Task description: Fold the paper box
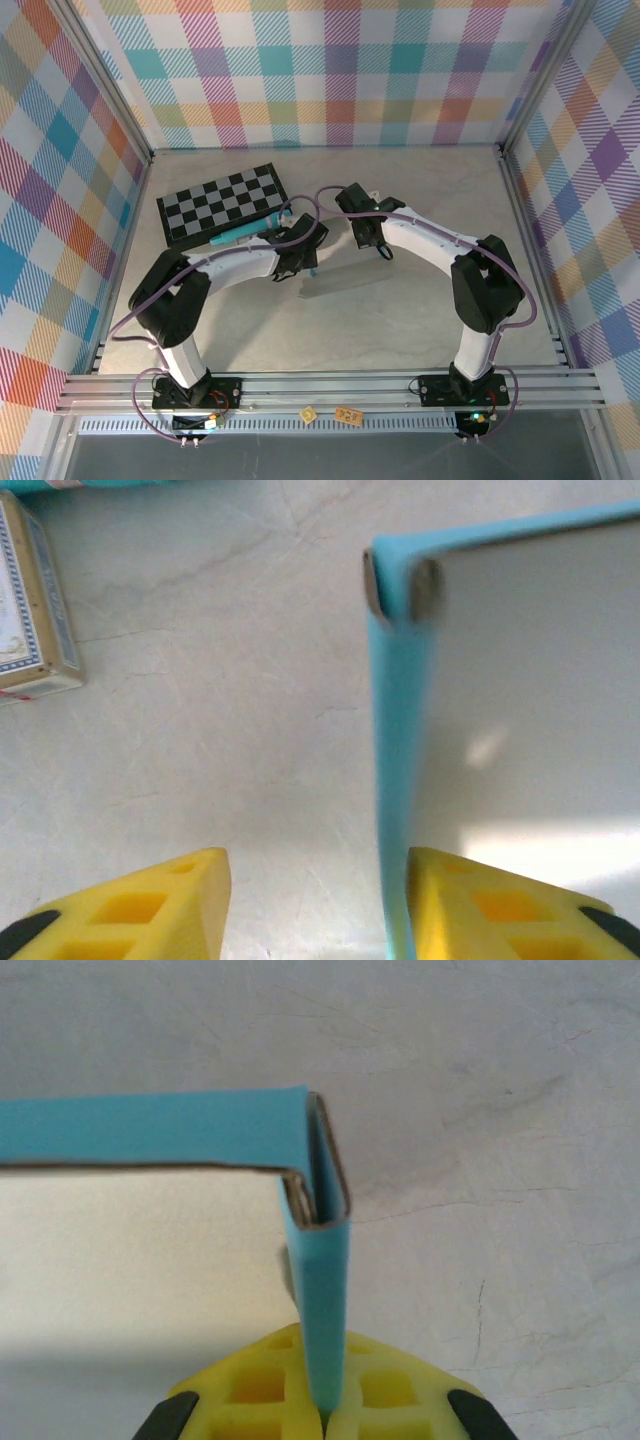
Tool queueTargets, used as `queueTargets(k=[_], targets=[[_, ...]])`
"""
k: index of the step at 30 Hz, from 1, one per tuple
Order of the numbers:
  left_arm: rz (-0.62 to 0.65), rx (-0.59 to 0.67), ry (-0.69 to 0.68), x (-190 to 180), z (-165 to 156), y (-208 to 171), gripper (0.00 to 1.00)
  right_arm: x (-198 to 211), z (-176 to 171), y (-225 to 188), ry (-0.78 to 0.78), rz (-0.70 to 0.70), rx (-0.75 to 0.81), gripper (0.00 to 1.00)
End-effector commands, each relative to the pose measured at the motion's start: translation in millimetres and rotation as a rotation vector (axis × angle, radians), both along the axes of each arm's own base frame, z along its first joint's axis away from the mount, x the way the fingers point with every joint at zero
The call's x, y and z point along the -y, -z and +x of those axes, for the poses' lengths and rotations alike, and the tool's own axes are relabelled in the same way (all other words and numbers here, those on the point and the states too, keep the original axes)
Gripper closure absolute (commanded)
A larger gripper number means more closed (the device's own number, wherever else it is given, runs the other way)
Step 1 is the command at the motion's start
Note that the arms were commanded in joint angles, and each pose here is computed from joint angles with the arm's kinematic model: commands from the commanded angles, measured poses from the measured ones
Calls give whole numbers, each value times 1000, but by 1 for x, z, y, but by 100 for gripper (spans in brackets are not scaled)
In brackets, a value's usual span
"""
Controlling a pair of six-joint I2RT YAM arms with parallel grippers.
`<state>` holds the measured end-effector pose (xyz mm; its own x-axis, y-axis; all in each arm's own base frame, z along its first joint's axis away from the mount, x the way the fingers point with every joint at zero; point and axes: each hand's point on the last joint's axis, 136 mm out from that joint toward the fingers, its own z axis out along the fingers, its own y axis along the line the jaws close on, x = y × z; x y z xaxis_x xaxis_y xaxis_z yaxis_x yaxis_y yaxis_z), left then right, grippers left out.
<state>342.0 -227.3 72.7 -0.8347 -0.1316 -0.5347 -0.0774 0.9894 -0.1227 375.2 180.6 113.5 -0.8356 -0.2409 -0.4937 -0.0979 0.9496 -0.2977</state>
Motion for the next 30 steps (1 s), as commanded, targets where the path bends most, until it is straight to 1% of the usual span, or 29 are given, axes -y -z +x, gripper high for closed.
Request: queueTargets(k=[1, 4, 5, 6, 9, 12, 14, 16, 19, 22, 24, 30], targets=[[-75, 27, 35, 5, 3, -21, 46, 5, 3, -13, 23, -1, 50, 100], [-172, 0, 48, 9, 4, -17, 45, 4, 3, -12, 22, 0, 46, 100], [-213, 10, 53, 12, 9, -19, 45, 4, 4, -12, 23, -2, 44, 100], [-228, 3, 58, 14, 10, -18, 46, 4, 4, -12, 24, -1, 43, 100], [-236, -2, 53, 9, 12, -17, 48, 4, 4, -13, 25, -1, 46, 100], [-261, -36, 38, 6, 15, -8, 50, 4, 4, -12, 23, 0, 44, 100], [-291, -46, 47, 10, 19, -4, 53, 3, 4, -10, 21, 1, 40, 100], [-305, -45, 70, 17, 25, -6, 53, 3, 4, -10, 22, 1, 37, 100], [-301, -53, 85, 22, 29, -4, 57, 2, 4, -9, 24, 0, 33, 100], [-267, -68, 78, 17, 27, 4, 60, 2, 4, -9, 25, -1, 31, 100], [-249, -66, 74, 14, 27, 6, 60, 1, 5, -10, 23, 5, 34, 100], [-218, -40, 68, 14, 38, 6, 65, -1, 5, -9, 23, 11, 30, 100]])
